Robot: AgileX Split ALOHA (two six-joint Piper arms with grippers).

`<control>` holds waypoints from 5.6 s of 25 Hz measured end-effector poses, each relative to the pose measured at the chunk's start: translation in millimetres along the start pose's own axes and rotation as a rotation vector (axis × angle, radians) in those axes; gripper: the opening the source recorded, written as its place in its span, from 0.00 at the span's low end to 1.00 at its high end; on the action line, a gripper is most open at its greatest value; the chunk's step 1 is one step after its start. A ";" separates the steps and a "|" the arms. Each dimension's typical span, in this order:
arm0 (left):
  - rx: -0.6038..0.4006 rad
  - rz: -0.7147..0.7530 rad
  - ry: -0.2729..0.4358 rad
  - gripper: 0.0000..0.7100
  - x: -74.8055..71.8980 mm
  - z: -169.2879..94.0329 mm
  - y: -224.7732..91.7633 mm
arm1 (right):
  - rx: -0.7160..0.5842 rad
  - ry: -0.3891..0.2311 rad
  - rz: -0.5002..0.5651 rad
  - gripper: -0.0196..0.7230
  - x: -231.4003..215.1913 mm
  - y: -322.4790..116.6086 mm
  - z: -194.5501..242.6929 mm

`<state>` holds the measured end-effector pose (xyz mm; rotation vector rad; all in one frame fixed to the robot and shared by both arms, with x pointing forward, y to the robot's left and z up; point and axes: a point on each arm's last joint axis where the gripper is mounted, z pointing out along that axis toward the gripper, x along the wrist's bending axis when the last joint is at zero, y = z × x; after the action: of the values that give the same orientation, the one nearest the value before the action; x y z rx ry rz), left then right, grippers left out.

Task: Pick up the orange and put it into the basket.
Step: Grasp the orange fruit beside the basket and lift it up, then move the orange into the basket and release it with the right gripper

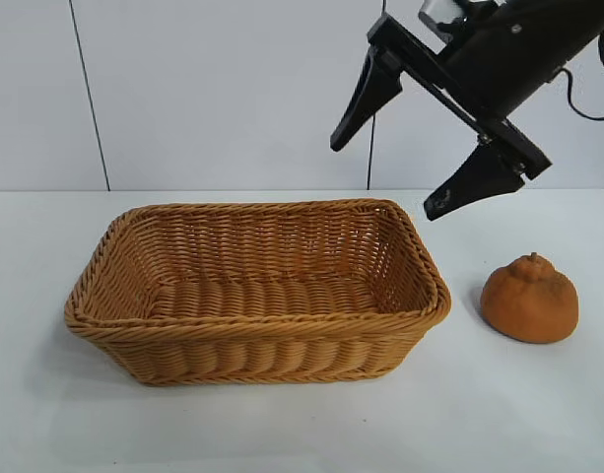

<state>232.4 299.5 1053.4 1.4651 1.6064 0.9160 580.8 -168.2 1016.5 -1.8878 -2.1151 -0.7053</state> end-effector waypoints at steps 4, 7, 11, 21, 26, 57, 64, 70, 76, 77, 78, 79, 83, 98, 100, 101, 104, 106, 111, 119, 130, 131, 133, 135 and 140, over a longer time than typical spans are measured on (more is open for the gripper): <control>0.000 0.000 0.000 0.91 0.0 0.0 0.0 | -0.022 -0.166 -0.034 0.96 -5.8 10.6 -16.2; 0.000 0.000 0.000 0.91 0.0 0.0 0.0 | -0.049 -0.284 -0.035 0.96 -14.6 15.8 -24.1; 0.000 0.000 0.000 0.91 0.0 0.0 0.0 | -0.063 -0.336 0.021 0.96 -34.9 20.2 -30.6; -0.001 0.000 0.000 0.91 0.0 0.0 0.1 | 0.016 -0.378 0.151 0.96 -88.8 26.3 -15.5; -0.001 0.000 0.000 0.91 0.0 0.0 0.1 | 0.095 -0.385 0.176 0.96 -103.7 26.0 11.4; -0.004 0.001 0.000 0.91 0.0 0.0 0.3 | 0.193 -0.461 0.171 0.86 -148.0 23.9 81.0; -0.004 0.001 0.000 0.91 0.0 0.0 0.3 | 0.216 -0.452 0.181 0.15 -143.8 27.0 75.4; -0.008 0.001 0.000 0.91 0.0 0.0 0.7 | 0.213 -0.429 0.184 0.12 -131.9 40.3 58.4; -0.008 0.001 0.000 0.91 0.0 0.0 0.7 | 0.060 -0.385 0.114 0.12 -92.6 60.7 8.1; -0.008 0.001 0.000 0.91 0.0 0.0 0.7 | 0.042 -0.377 0.097 0.12 -83.2 61.6 2.1; -0.008 0.001 0.000 0.91 0.0 0.0 0.7 | 0.024 -0.370 0.077 0.12 -72.5 62.0 -4.2; -0.008 0.001 0.000 0.91 0.0 0.0 0.7 | 0.008 -0.364 0.056 0.12 -62.5 62.2 -9.4; -0.008 0.001 0.000 0.91 0.0 0.0 0.7 | -0.020 -0.327 -0.045 0.12 -17.1 59.9 -11.7; -0.007 0.001 0.000 0.91 0.0 0.0 0.6 | -0.047 -0.121 -0.330 0.12 117.7 21.5 84.7; -0.007 0.001 0.000 0.91 0.0 0.0 0.6 | -0.025 -0.129 -0.326 0.12 113.1 20.7 106.6; -0.007 0.001 0.000 0.91 0.0 0.0 0.6 | -0.010 -0.136 -0.320 0.12 109.2 20.5 116.3; -0.007 0.001 0.000 0.91 0.0 0.0 0.6 | 0.032 -0.155 -0.309 0.12 99.9 18.5 137.0; -0.007 0.001 0.000 0.91 0.0 0.0 0.6 | 0.050 -0.161 -0.304 0.15 97.4 17.2 141.8; -0.007 0.001 0.000 0.91 0.0 0.0 0.6 | 0.049 -0.160 -0.305 0.70 97.8 17.5 141.4; -0.007 0.001 0.000 0.91 0.0 0.0 0.6 | 0.073 -0.192 -0.367 0.93 117.5 32.0 108.1; -0.007 0.001 0.000 0.91 0.0 0.0 0.6 | -0.005 -0.475 -0.367 0.93 81.5 70.6 55.2; -0.007 0.001 0.000 0.91 0.0 0.0 0.6 | -0.011 -0.486 -0.339 0.93 69.7 76.5 50.7; -0.007 0.001 0.000 0.91 0.0 0.0 0.6 | -0.024 -0.504 -0.280 0.93 45.5 87.4 40.2; -0.007 0.001 0.000 0.91 0.0 0.0 0.6 | -0.039 -0.523 -0.210 0.93 16.2 98.3 26.9; -0.007 0.001 0.000 0.91 0.0 0.0 0.6 | -0.065 -0.521 -0.054 0.93 -48.8 113.8 -4.3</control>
<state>232.7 299.5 1053.9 1.4616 1.6010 0.9209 698.7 -206.0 1020.6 -2.2479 -2.4703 -0.3119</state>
